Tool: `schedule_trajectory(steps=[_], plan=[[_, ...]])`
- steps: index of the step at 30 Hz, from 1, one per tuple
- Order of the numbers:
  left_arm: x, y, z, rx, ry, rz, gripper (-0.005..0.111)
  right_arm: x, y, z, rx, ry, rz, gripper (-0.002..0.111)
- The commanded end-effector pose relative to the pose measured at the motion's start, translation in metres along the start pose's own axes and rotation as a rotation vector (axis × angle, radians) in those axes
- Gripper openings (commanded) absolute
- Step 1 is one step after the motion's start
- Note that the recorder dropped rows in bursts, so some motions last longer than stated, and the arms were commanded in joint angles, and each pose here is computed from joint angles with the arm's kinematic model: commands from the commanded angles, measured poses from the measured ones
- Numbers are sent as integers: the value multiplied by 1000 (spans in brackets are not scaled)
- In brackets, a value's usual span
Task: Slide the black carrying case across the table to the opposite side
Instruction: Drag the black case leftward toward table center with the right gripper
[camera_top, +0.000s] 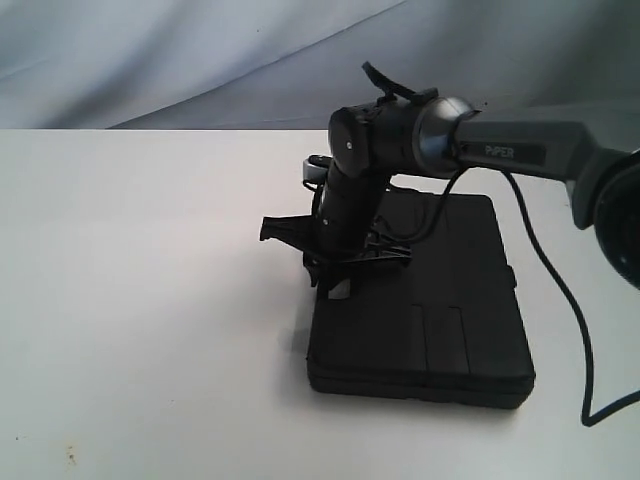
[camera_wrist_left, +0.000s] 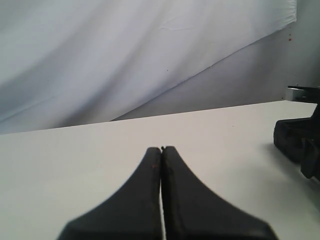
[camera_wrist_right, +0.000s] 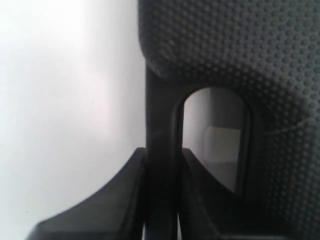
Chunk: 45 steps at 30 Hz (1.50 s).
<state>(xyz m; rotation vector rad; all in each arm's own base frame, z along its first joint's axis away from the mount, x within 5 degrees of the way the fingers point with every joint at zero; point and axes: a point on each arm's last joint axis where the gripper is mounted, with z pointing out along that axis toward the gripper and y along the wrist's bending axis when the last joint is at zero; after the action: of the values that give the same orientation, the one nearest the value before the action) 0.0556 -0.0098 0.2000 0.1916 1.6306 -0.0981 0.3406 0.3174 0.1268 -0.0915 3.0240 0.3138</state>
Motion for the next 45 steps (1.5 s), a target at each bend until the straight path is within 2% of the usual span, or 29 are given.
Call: schedule_trajectory(steps=[1, 12, 20, 31, 33, 38, 41, 45], plan=[[1, 0, 0, -4, -3, -1, 0, -1, 18, 7, -56, -26, 3, 0], [1, 0, 0, -4, -3, -1, 0, 3, 42, 20, -77, -28, -39, 0], [1, 0, 0, -4, -3, -1, 0, 5, 44, 24, -81, -13, -42, 0], [1, 0, 0, -4, -3, -1, 0, 5, 46, 24, -96, -15, -119, 0], [1, 0, 0, -4, -3, -1, 0, 5, 46, 24, -94, -12, -119, 6], [1, 0, 0, -4, -3, -1, 0, 6, 46, 24, -97, -6, -99, 30], [1, 0, 0, -4, -3, -1, 0, 6, 46, 24, -97, -5, -66, 41], [1, 0, 0, -4, -3, -1, 0, 5, 45, 23, -97, -7, -52, 44]])
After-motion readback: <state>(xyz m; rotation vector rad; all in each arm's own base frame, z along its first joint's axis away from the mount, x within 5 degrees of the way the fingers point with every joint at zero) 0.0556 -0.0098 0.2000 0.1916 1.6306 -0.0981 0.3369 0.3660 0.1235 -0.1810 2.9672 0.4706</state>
